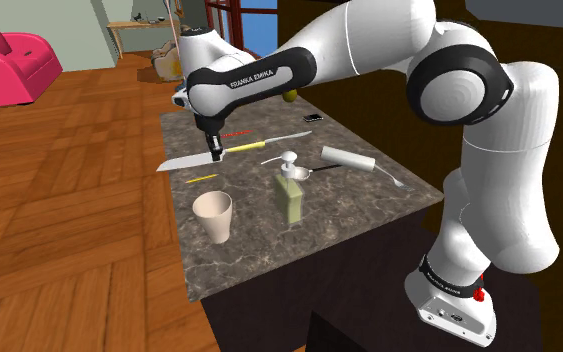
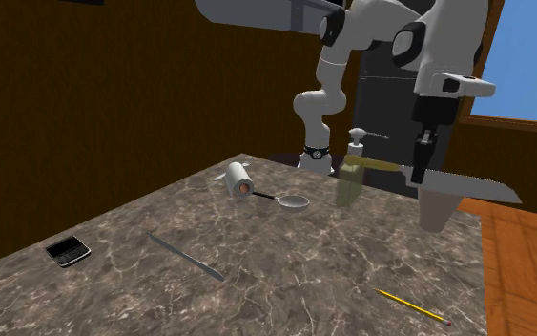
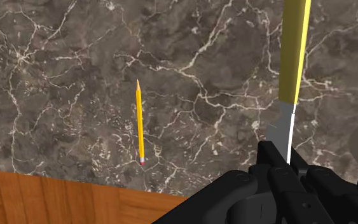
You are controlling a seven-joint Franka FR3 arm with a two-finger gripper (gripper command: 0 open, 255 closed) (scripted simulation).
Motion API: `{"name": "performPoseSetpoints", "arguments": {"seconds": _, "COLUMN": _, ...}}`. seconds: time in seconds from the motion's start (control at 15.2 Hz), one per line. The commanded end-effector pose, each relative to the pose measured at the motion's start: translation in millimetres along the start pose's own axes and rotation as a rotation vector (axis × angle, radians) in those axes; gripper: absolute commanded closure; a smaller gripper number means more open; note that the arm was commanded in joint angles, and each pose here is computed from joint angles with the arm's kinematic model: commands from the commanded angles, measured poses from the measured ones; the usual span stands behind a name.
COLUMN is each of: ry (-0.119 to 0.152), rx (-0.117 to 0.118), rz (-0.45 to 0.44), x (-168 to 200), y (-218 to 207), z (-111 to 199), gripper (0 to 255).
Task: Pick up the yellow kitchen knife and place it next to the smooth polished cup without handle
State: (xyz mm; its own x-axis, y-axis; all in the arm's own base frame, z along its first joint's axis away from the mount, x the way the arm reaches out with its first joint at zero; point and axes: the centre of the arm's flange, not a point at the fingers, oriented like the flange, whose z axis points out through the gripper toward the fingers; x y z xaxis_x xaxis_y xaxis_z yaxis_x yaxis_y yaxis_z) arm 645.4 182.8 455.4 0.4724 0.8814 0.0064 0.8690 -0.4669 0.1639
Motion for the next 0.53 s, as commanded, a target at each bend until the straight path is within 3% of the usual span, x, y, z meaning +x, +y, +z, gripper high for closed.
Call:
{"name": "performPoseSetpoints", "arguments": {"seconds": 0.0, "ry": 0.000, "rx": 0.000, "rz": 0.000, "x": 1, "y": -2, "z": 11, "gripper": 255}}
{"name": "performPoseSetpoints", "arguments": {"seconds": 0.46, "ry": 0.000, "rx": 0.000, "rz": 0.000, "x": 0, "y": -9, "z": 47, "gripper": 255}}
